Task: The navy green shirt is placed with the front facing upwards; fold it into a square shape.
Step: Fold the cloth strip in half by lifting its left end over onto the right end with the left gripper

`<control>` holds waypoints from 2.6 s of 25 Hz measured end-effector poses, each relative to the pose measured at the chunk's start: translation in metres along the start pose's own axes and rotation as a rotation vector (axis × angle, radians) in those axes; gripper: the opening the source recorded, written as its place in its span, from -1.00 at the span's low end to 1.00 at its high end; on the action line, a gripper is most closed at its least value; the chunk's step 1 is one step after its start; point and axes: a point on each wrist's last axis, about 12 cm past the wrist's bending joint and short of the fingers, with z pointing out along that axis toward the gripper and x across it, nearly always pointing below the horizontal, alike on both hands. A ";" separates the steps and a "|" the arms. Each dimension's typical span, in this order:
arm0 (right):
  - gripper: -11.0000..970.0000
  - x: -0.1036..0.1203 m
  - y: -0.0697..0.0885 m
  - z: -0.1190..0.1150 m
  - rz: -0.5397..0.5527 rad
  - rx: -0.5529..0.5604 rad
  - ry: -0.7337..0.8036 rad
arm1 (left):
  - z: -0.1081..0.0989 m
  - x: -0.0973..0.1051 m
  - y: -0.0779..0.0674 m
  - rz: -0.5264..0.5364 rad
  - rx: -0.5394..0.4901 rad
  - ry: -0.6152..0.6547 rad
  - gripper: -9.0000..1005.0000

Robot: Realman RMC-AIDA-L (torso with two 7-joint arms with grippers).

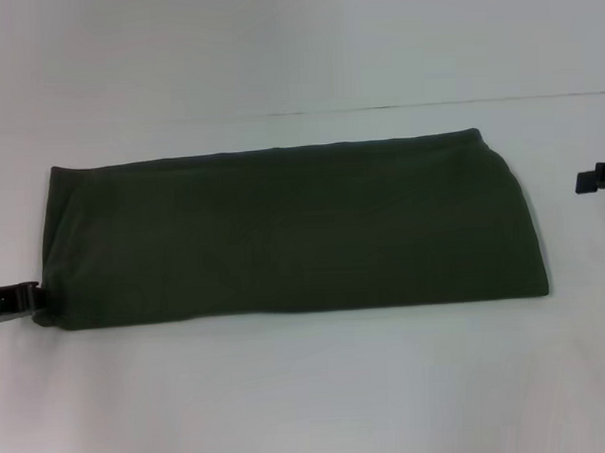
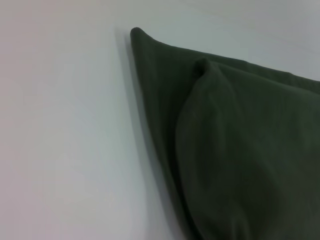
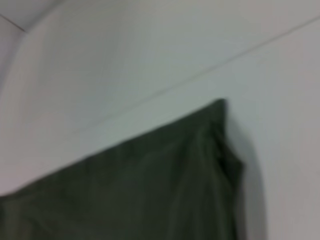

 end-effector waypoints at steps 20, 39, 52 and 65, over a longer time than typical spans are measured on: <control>0.88 0.015 0.028 0.053 -0.058 0.069 0.240 | 0.000 -0.001 0.000 0.001 -0.002 -0.006 -0.88; 0.88 0.026 0.038 0.083 -0.106 0.100 0.246 | 0.001 -0.004 -0.003 0.014 0.006 -0.013 -0.88; 0.70 0.029 0.038 0.086 -0.107 0.102 0.253 | 0.002 -0.005 -0.004 0.014 0.010 -0.015 -0.88; -0.04 0.029 0.038 0.087 -0.133 0.119 0.273 | 0.000 -0.006 -0.004 0.003 0.012 -0.022 -0.88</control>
